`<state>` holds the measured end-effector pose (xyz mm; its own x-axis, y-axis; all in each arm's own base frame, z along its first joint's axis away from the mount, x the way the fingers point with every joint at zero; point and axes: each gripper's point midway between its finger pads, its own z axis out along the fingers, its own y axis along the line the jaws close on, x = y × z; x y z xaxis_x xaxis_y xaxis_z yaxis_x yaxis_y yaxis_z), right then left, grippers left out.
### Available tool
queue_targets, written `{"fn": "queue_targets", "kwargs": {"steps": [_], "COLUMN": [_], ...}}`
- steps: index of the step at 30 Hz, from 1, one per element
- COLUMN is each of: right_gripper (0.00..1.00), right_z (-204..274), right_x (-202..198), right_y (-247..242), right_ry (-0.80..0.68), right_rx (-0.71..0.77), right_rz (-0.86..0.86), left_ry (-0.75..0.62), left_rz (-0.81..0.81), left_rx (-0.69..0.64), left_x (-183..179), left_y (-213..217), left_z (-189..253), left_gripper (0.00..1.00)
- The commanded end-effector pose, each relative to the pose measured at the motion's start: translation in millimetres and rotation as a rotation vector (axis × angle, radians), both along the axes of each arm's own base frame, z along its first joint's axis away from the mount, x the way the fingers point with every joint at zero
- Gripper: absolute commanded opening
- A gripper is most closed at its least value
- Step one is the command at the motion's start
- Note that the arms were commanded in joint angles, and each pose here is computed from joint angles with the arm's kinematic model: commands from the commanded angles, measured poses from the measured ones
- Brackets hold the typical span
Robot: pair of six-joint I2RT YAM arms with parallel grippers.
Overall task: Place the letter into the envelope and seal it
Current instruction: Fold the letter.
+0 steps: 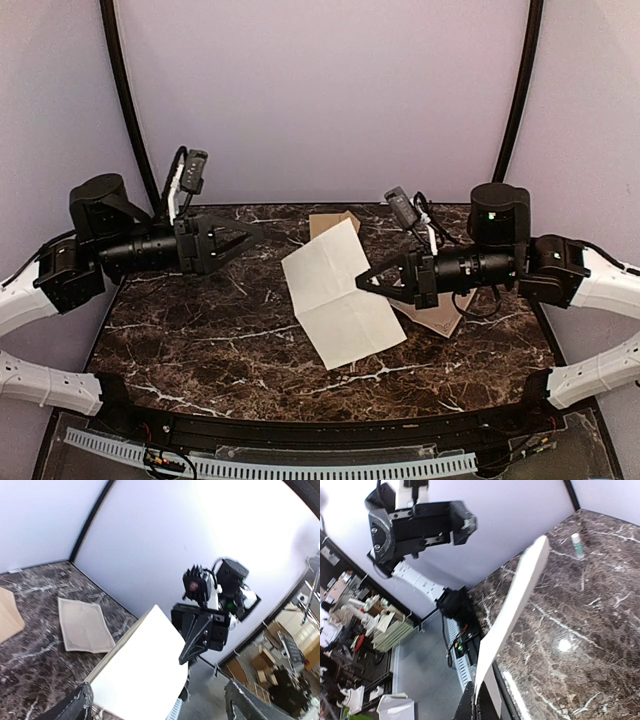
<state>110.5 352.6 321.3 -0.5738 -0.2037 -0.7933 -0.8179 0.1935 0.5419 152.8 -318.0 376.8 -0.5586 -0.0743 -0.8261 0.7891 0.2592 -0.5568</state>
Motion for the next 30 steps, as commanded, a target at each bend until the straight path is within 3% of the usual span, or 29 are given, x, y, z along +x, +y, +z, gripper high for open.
{"fn": "queue_targets", "kwargs": {"steps": [1,6,10,19,23,27,30], "right_gripper": [0.00,0.00,0.00,0.00,0.00,0.00,0.00], "right_z": [38,70,83,87,89,88,87], "right_x": [42,50,44,34,32,32,31], "right_y": [-13,-13,-6,6,7,10,12], "right_ry": [-0.053,-0.093,-0.106,-0.069,-0.067,-0.065,-0.063], "right_rx": [0.177,0.309,0.373,0.425,0.442,0.427,0.418], "right_rz": [-0.258,-0.299,-0.244,-0.175,-0.164,-0.152,-0.142], "left_ry": [0.011,0.066,0.110,0.049,0.057,0.058,0.047], "left_rz": [0.251,0.204,0.065,-0.114,-0.133,-0.133,-0.122], "left_rx": [-0.135,-0.142,-0.131,-0.219,-0.222,-0.241,-0.282], "left_x": [27,24,13,-4,-5,-6,-6], "left_y": [42,33,7,-27,-31,-28,-24], "left_z": [11,-7,-17,4,2,2,8], "left_gripper": [0.92,0.93,0.94,0.99,0.88,0.65,0.58]}}
